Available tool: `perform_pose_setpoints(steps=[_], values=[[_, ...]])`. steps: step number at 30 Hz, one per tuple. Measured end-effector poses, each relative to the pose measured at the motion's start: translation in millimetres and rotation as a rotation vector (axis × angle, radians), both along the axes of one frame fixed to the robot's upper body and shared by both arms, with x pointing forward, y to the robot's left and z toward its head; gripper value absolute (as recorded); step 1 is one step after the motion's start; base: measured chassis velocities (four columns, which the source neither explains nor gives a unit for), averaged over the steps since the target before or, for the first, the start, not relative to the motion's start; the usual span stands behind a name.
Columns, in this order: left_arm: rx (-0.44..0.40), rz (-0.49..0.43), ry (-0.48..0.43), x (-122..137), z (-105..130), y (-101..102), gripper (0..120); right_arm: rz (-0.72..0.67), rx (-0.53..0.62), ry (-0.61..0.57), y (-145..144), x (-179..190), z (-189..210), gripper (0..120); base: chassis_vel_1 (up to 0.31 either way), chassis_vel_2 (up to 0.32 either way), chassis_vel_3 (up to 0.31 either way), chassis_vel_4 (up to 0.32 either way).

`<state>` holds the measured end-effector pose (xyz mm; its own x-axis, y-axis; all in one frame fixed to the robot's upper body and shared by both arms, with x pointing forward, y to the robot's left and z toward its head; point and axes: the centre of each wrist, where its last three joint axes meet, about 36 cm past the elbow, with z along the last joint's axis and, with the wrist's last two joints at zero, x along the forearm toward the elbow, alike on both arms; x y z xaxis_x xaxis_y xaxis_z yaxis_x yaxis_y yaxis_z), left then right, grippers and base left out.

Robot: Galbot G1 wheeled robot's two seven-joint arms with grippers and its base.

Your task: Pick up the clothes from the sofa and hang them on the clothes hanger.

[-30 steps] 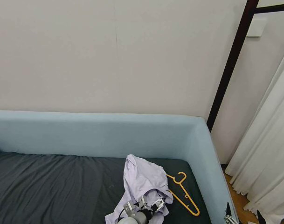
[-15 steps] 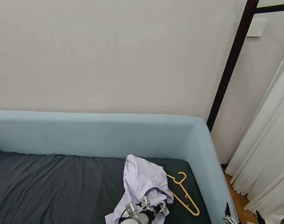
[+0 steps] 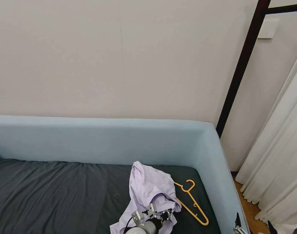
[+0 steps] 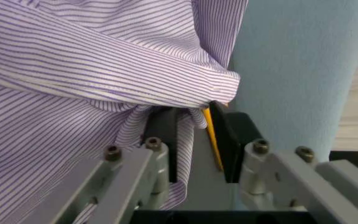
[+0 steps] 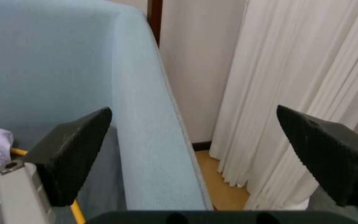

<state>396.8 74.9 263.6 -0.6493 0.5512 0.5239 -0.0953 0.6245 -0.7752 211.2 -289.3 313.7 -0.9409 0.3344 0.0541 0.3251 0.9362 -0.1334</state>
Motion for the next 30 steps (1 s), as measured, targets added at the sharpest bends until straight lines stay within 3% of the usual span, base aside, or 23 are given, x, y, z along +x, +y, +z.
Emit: perform_pose_setpoints(steps=[10,19,25,30], values=[[-0.017,-0.009,0.004,-12,9,-10,66,0.003,-0.002,-0.001,0,0,1,100,0.000,0.000,0.000,0.000],[-0.040,0.011,0.025,-3,1,-20,98,0.007,-0.004,0.003,0,-1,2,100,0.000,0.000,0.000,0.000],[-0.054,0.017,0.042,3,-7,-31,100,0.005,-0.008,0.005,-2,-1,3,100,0.000,0.000,0.000,0.000],[-0.060,0.033,0.033,8,-5,-27,100,0.003,-0.008,0.008,-2,-2,2,100,0.000,0.000,0.000,0.000]])
